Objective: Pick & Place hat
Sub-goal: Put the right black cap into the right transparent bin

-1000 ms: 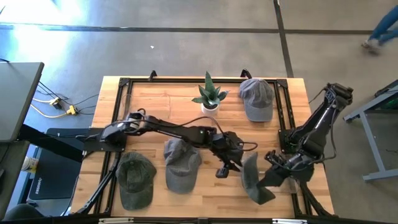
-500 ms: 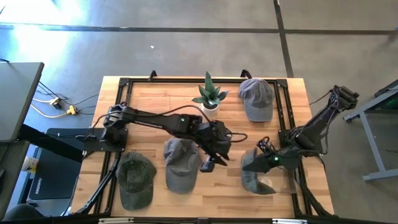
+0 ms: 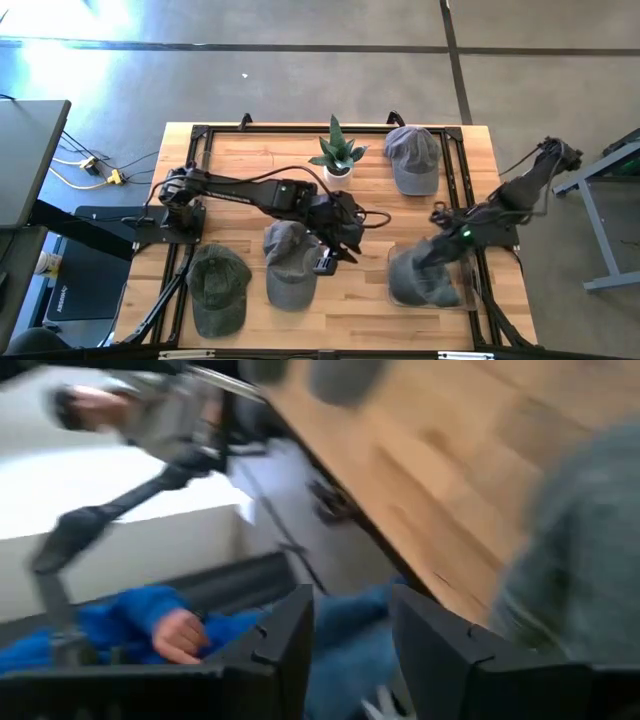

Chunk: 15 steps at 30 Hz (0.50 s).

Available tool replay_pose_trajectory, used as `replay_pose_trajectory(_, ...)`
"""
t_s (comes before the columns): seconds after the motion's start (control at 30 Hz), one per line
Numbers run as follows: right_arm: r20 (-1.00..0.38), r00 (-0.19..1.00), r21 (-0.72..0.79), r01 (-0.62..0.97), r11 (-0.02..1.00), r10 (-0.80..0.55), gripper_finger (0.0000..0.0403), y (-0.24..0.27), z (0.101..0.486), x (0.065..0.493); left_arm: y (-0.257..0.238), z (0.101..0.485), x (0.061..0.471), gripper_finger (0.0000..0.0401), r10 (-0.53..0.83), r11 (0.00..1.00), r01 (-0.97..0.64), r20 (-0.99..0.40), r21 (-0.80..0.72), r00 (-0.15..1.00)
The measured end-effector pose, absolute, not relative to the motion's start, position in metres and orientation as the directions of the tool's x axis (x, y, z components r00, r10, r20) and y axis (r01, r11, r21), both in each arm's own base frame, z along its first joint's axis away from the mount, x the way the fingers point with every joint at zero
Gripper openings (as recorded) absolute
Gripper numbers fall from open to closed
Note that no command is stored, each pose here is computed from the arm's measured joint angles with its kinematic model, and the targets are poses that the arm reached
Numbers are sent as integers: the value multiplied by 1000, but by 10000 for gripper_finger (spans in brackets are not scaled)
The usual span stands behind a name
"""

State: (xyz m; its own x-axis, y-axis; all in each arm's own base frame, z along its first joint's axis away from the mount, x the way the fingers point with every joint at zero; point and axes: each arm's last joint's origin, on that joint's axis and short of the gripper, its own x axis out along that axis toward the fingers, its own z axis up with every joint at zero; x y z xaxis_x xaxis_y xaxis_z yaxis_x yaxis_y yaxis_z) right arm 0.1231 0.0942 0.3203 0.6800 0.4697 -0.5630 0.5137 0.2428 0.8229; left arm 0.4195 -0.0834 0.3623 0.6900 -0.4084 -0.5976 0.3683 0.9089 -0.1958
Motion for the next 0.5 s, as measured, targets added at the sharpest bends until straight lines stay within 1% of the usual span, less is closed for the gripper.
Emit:
replay_pose_trajectory(0.17, -698, 514, 698, 645, 312, 498, 96, 73, 344, 85, -83, 363, 419, 110, -405, 910, 366, -597, -193, 693)
replay_pose_trajectory(0.27, -764, 333, 589, 710, 386, 553, 96, 69, 343, 69, -83, 363, 420, 110, -402, 912, 364, -596, -191, 695)
replay_pose_trajectory(0.33, -782, 234, 532, 735, 422, 578, 111, 68, 338, 64, -83, 363, 420, 110, -398, 913, 361, -597, -188, 696)
replay_pose_trajectory(0.4, -800, 167, 481, 753, 449, 576, 136, 68, 330, 61, -83, 363, 420, 110, -389, 918, 354, -595, -180, 704)
replay_pose_trajectory(0.5, -820, 133, 451, 749, 485, 556, 187, 69, 314, 61, -83, 363, 420, 110, -383, 920, 350, -597, -178, 705)
